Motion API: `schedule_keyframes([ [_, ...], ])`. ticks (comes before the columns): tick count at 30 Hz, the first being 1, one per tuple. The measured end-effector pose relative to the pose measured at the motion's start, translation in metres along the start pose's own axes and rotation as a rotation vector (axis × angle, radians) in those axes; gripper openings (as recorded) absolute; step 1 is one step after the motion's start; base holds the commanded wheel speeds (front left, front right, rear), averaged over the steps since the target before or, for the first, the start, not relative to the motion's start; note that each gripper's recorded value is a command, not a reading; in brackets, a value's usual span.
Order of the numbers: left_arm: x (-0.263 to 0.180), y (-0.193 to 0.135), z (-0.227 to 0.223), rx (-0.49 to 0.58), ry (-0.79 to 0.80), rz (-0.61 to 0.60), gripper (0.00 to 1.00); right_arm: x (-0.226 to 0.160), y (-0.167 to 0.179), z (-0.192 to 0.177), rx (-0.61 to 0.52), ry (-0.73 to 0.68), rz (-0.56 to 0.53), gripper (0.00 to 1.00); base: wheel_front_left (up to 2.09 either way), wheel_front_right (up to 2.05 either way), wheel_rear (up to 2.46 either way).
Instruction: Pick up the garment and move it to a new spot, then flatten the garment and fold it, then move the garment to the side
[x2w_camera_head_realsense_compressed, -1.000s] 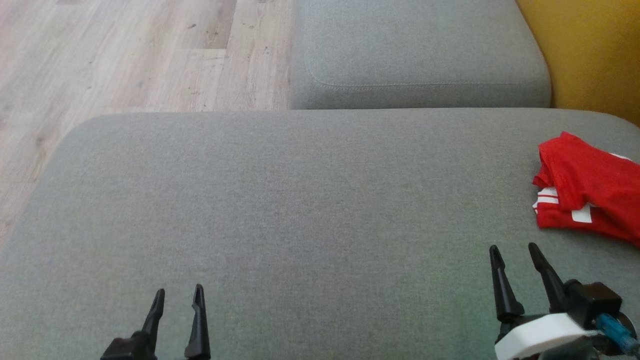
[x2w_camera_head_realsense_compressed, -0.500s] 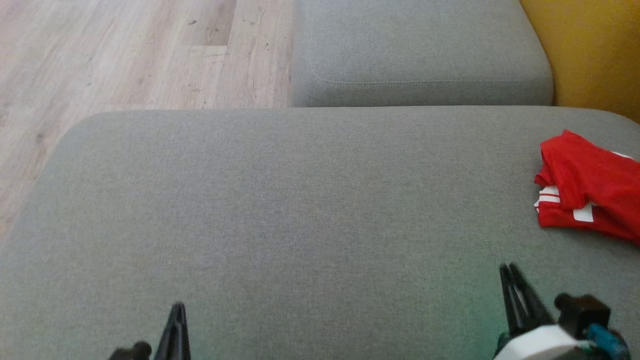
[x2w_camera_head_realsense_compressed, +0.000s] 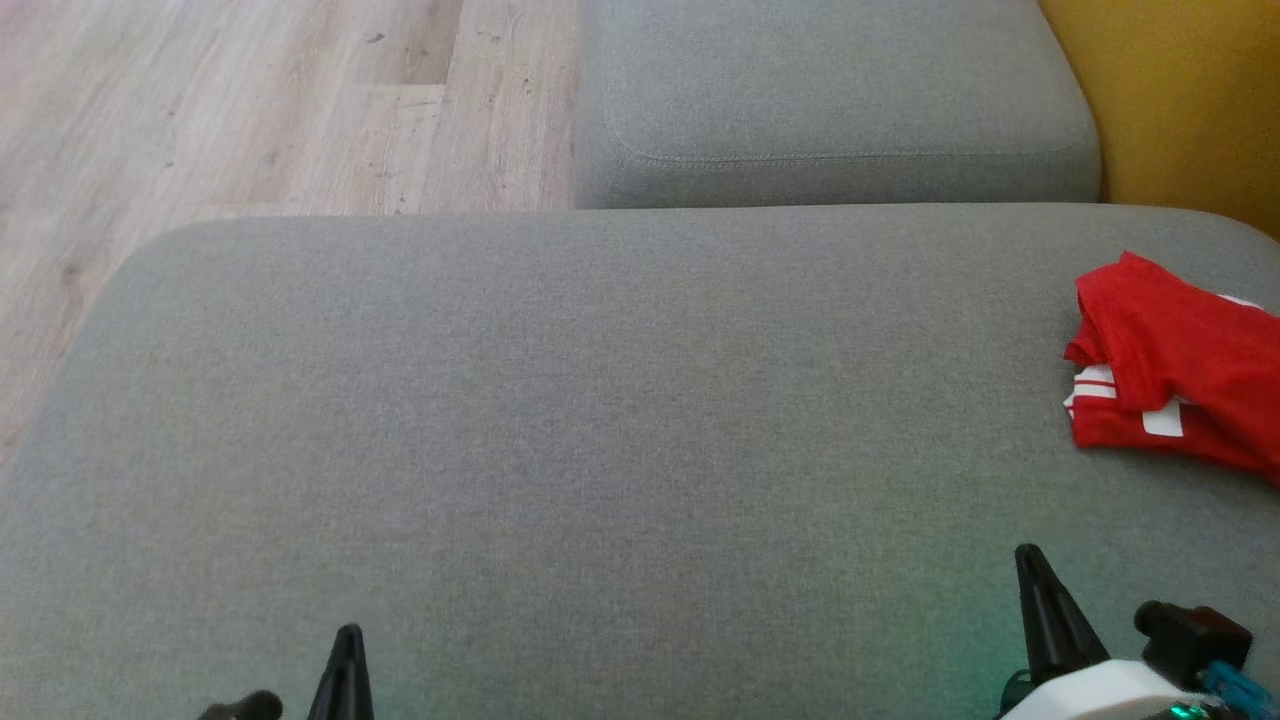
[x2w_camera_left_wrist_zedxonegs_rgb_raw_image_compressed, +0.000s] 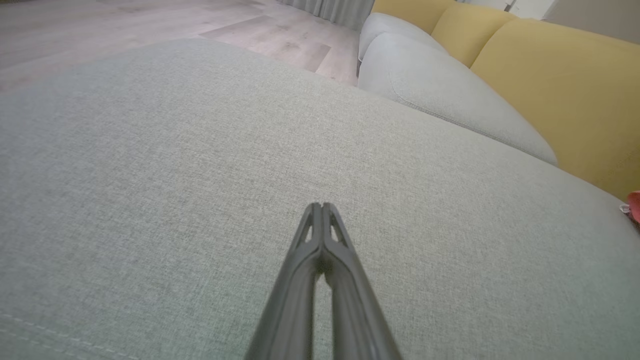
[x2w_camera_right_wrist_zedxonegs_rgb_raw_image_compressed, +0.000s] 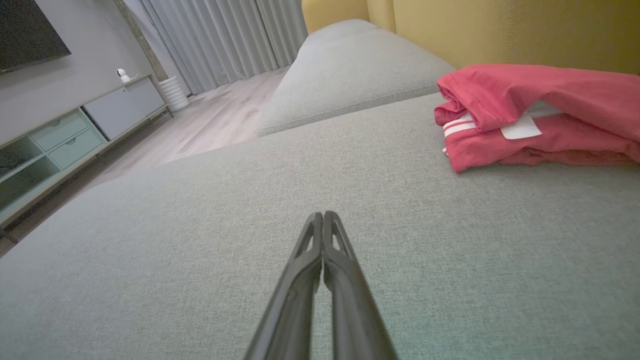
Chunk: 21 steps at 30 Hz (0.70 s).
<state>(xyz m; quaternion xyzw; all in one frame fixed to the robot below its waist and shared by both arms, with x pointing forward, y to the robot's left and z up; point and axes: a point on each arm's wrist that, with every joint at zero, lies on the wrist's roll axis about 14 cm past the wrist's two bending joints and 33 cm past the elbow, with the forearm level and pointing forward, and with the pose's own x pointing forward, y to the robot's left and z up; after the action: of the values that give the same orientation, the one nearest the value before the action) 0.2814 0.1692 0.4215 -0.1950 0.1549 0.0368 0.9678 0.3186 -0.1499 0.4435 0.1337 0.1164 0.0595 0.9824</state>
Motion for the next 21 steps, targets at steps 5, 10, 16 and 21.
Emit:
schedule_keyframes([
  [5,0.004,0.0,0.002,-0.034,0.006,-0.002,0.0,0.003,-0.002,0.003,0.049,-0.008,-0.006,0.0,0.0,0.0,0.0],
  [10,0.008,0.002,0.005,-0.085,0.008,0.005,0.0,0.004,-0.004,0.003,0.109,-0.011,-0.014,0.0,0.0,0.0,0.0],
  [16,0.012,0.001,0.006,-0.152,0.02,0.003,0.0,0.005,-0.006,0.005,0.181,-0.013,-0.022,0.0,0.0,0.0,0.0],
  [21,0.017,-0.001,0.011,-0.201,0.017,-0.005,0.0,0.008,-0.008,0.009,0.24,-0.029,-0.025,0.0,0.0,0.0,0.0],
])
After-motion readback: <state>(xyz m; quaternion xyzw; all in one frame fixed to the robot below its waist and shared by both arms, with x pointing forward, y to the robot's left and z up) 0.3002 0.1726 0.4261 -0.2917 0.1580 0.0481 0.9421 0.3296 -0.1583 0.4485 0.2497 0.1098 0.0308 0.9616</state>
